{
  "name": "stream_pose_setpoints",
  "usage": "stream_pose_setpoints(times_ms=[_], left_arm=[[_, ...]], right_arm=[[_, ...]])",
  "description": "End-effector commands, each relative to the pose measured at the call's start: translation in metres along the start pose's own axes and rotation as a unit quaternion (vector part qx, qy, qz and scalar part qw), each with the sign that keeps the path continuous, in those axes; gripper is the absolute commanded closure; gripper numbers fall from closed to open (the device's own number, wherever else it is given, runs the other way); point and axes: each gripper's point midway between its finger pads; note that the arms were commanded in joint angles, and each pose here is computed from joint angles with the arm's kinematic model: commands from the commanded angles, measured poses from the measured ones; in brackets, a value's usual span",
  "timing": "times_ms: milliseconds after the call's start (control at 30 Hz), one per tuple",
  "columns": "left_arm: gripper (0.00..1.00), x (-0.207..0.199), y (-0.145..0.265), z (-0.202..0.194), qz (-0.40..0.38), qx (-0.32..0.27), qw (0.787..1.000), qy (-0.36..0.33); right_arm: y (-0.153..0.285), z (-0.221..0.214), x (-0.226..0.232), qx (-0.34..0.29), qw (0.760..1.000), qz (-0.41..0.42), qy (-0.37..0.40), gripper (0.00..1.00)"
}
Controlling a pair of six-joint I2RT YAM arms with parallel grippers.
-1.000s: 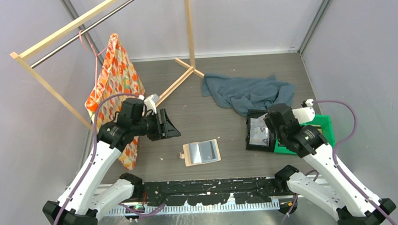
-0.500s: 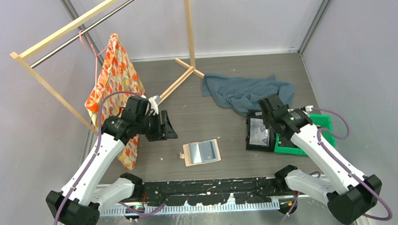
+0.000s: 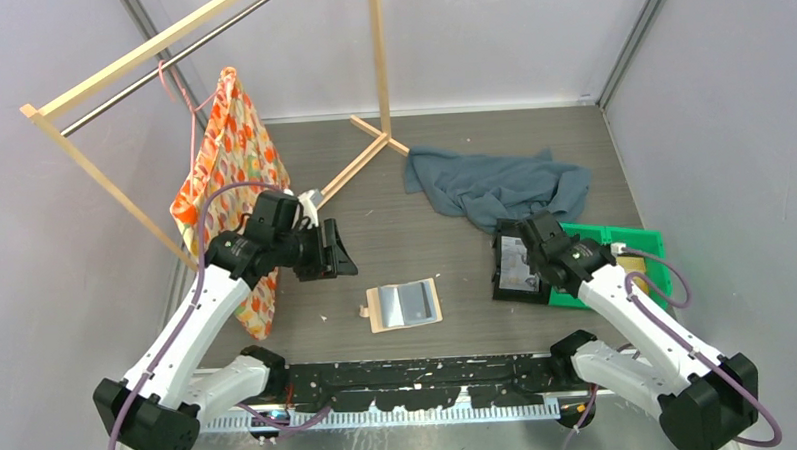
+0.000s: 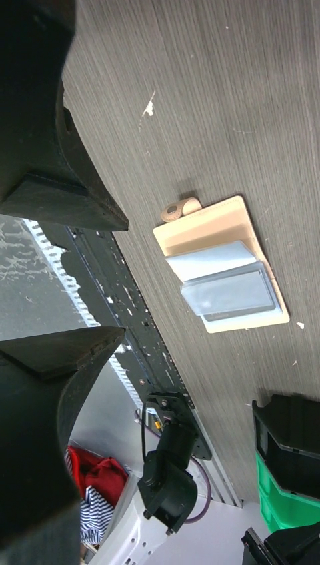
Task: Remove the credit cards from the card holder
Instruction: Place the credit card in the storage box.
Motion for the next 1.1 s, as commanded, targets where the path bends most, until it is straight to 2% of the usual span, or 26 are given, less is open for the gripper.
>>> stream_pose_setpoints(times_ms=[0, 267, 533, 567, 667, 733, 800, 1067], left_arm=[[0.44, -0.002, -0.005, 0.002, -0.015, -0.001, 1.000, -0.006], [0.44, -0.006, -0.002, 0.000, -0.023, -0.004, 1.000, -0.008], [0.45, -0.004, -0.002, -0.004, -0.021, 0.003, 1.000, -0.008], [0.45, -0.004, -0.002, -0.004, -0.021, 0.004, 1.000, -0.007], [0.45, -0.005, -0.003, -0.004, -0.023, 0.004, 1.000, -0.006], [0.45, -0.005, -0.004, -0.003, -0.025, 0.003, 1.000, -0.006], [0.45, -0.005, -0.005, -0.002, -0.024, 0.004, 1.000, -0.006], [0.45, -0.004, -0.008, -0.004, -0.028, 0.004, 1.000, -0.004]], right_arm=[[-0.007, 0.001, 0.013, -0.003, 0.999, 0.042, -0.017, 0.99], [-0.022, -0.015, 0.004, 0.005, 0.999, 0.017, 0.028, 1.00], [-0.036, -0.028, -0.023, 0.024, 0.999, -0.035, 0.026, 0.98], [-0.036, -0.026, -0.026, 0.019, 0.999, -0.042, 0.024, 0.94], [-0.034, -0.015, -0.034, 0.003, 0.998, -0.054, 0.022, 0.68], [-0.034, -0.013, -0.036, 0.004, 0.998, -0.054, 0.022, 0.58], [-0.034, -0.012, -0.039, 0.007, 0.998, -0.055, 0.022, 0.55], [-0.018, -0.005, -0.036, 0.026, 0.998, -0.039, 0.039, 0.54]])
Point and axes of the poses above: each gripper's point midway between its finger pads, its own y axis back along the fingers, its own x axis along the line the jaws close on, z = x × y, and after that the axes turned 12 degrees about -y, right-handed
